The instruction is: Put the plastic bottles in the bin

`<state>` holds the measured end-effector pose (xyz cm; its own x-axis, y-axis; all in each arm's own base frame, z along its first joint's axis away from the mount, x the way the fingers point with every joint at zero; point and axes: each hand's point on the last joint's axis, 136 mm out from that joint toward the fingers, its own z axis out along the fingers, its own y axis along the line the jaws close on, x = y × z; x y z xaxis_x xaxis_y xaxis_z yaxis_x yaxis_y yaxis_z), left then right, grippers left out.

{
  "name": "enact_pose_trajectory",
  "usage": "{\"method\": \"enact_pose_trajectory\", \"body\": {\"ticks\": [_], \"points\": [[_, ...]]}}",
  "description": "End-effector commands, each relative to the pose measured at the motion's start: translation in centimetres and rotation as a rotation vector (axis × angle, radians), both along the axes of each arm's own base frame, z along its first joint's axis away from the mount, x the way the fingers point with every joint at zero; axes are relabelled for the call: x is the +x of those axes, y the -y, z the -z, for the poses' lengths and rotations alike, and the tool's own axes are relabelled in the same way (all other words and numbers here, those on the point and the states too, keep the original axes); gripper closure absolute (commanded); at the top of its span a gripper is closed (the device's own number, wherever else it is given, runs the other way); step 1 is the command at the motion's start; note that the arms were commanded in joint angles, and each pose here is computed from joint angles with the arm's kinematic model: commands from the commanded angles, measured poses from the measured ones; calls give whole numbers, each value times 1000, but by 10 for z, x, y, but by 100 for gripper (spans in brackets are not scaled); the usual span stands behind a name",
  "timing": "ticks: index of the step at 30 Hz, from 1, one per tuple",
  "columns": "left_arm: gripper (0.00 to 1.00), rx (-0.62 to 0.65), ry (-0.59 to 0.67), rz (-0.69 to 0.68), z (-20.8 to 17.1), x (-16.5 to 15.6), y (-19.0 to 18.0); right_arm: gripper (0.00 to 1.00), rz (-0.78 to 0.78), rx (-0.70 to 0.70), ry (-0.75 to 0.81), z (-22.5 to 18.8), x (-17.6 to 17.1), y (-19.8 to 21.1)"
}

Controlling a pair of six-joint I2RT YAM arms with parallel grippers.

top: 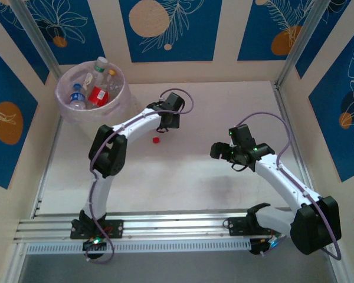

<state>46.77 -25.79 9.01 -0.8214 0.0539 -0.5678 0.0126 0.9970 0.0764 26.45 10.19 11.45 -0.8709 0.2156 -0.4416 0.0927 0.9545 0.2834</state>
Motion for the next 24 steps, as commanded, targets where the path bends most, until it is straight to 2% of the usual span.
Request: {"method": "enact_pose_trajectory", "body": {"ticks": [1,5,13,24], "points": [[15,61,-9,-17,8,10,-11,10,-2,9,-4,0,-1,-1],[14,104,-3,-43,13,18,-21,10,-4,5,-10,2,-2,-1],[14,91,-31,-65,29,26,-30,10,-2,13,-11,2,-1,-2],[28,83,-53,-39,44,33,-25,10,-4,15,-9,-1,1,-3]]}}
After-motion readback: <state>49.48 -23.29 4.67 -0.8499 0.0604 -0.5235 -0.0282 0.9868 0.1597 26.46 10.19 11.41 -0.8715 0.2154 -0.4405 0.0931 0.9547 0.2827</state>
